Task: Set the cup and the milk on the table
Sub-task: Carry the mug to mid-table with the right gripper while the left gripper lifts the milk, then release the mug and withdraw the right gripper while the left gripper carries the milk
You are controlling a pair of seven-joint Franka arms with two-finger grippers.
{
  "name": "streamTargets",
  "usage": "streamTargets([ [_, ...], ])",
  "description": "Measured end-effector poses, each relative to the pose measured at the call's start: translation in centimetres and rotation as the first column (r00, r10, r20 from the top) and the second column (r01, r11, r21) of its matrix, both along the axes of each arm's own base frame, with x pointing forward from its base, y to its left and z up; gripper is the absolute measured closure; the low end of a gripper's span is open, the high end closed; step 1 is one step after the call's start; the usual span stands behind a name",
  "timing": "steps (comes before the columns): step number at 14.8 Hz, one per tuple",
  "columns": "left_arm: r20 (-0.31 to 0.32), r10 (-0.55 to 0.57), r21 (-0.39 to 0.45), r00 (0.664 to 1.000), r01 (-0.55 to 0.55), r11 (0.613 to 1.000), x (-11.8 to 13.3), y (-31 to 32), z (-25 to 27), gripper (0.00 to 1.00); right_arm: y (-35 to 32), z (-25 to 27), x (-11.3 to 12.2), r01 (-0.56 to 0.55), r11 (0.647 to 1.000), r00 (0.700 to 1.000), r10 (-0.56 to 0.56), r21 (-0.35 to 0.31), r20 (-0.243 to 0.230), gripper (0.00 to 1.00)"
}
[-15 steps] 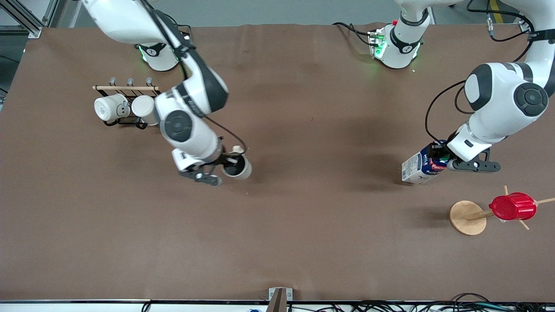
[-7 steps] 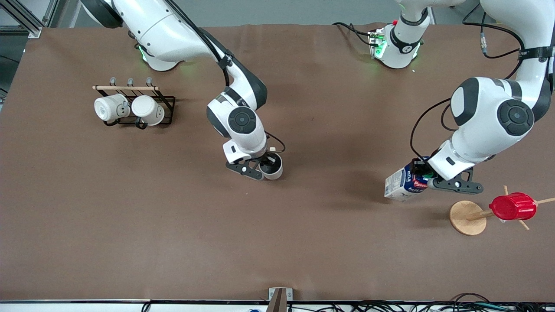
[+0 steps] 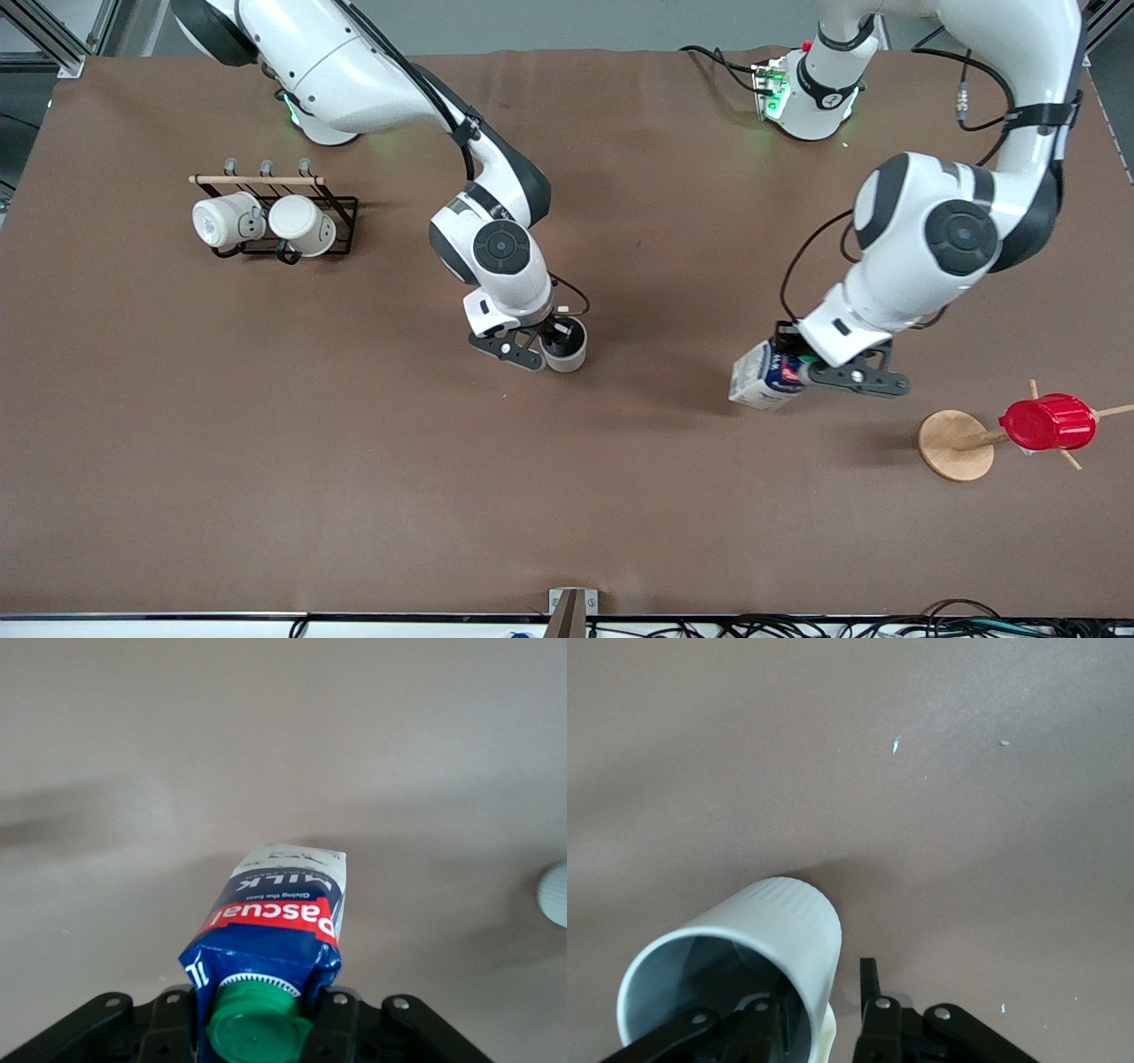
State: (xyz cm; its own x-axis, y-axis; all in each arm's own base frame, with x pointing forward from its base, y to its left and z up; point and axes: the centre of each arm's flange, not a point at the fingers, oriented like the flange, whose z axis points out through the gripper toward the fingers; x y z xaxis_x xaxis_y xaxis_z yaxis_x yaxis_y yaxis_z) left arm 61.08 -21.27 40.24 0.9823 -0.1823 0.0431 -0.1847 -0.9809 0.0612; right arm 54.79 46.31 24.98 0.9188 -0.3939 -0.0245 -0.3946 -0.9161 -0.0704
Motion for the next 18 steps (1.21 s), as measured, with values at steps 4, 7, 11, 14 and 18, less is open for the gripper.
streamTargets([
  [4,-0.043,0.012,0.005,0.999,-0.012,1.000,-1.1,-6.5,-0.2,0.68,-1.3,1.5,1.4,0.025,1.000,1.000,-0.025,-0.011,0.001,0.37],
  [7,-0.065,0.023,0.008,0.998,-0.022,1.000,-1.3,-10.3,-1.4,0.68,-6.6,8.2,4.2,0.017,0.997,1.000,-0.018,-0.079,-0.012,0.07],
  [11,-0.074,0.027,0.058,0.997,-0.023,0.998,-2.5,-15.1,-4.2,0.68,-22.2,22.3,7.3,-0.049,0.989,0.999,0.048,-0.141,-0.012,0.00],
  [14,-0.066,0.029,0.091,0.997,-0.022,0.996,-4.3,-19.3,-5.9,0.68,-32.6,29.2,6.6,-0.092,0.982,0.996,0.090,-0.166,-0.021,0.00],
  [18,-0.068,0.012,0.093,0.998,-0.005,0.996,-5.5,-21.8,-6.4,0.68,-42.0,35.3,4.2,-0.148,0.981,0.989,0.149,-0.126,-0.009,0.00],
])
